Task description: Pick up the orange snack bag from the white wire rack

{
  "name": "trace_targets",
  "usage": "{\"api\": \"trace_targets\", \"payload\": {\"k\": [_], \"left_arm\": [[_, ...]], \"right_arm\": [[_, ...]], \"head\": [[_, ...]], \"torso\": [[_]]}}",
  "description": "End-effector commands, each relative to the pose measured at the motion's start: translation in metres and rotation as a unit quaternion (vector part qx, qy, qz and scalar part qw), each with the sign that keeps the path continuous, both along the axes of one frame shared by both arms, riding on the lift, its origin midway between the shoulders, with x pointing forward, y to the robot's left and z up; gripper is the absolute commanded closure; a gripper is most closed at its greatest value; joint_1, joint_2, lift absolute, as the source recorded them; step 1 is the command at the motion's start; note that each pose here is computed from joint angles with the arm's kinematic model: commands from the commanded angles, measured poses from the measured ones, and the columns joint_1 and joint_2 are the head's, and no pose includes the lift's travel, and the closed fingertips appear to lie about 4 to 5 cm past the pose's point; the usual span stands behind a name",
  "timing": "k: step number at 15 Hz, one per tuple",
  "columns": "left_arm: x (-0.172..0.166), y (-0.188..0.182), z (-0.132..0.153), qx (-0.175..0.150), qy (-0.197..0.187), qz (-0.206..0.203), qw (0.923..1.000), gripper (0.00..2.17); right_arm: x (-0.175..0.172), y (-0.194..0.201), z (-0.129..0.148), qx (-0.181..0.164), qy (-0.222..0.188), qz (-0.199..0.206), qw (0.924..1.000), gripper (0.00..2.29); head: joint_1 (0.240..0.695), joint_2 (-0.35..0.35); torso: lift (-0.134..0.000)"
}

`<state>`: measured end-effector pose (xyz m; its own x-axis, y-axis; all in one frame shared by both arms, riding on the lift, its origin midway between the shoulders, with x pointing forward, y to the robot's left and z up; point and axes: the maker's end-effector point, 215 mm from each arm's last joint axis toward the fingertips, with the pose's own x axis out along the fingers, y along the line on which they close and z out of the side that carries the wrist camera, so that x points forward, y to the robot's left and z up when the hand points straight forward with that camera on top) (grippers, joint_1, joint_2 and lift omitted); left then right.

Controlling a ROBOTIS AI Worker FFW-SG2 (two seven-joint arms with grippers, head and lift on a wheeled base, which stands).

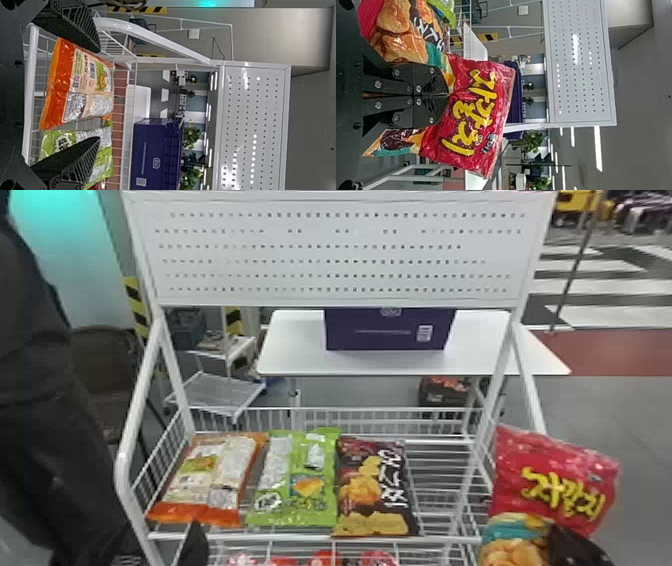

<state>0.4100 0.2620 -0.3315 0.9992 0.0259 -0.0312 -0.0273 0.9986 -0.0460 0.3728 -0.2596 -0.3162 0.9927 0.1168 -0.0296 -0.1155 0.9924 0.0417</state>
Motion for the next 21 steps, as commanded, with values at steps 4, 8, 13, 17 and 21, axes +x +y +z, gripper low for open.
{"api": "trace_targets", "payload": {"k": [4, 8, 13, 17, 21], "left_arm": [[0.002, 0.0, -0.003, 0.0, 0.002, 0.0, 1.0, 0.11], [0.004, 0.0, -0.003, -0.001, 0.002, -0.002, 1.0, 0.11], [0.073, -0.026, -0.018, 0.01, 0.0, -0.03, 0.9995, 0.11], [0.145, -0.044, -0.032, 0.03, 0.023, -0.042, 0.9984, 0.11], [0.184, -0.034, -0.059, 0.042, 0.05, -0.033, 0.9973, 0.11]], "right_arm": [[0.001, -0.001, 0.0, 0.0, 0.0, -0.001, 1.0, 2.22], [0.0, -0.003, -0.001, -0.001, 0.0, -0.003, 1.0, 2.22], [-0.003, -0.003, -0.003, 0.0, 0.004, -0.006, 1.0, 2.22], [-0.006, -0.005, -0.005, -0.002, 0.007, -0.007, 0.9999, 2.22], [-0.008, -0.005, -0.003, -0.005, 0.007, -0.005, 1.0, 2.22]], "head": [[0.499, 0.0], [0.499, 0.0], [0.499, 0.0], [0.499, 0.0], [0.499, 0.0]], "torso": [[0.0], [0.0], [0.0], [0.0], [0.0]]}}
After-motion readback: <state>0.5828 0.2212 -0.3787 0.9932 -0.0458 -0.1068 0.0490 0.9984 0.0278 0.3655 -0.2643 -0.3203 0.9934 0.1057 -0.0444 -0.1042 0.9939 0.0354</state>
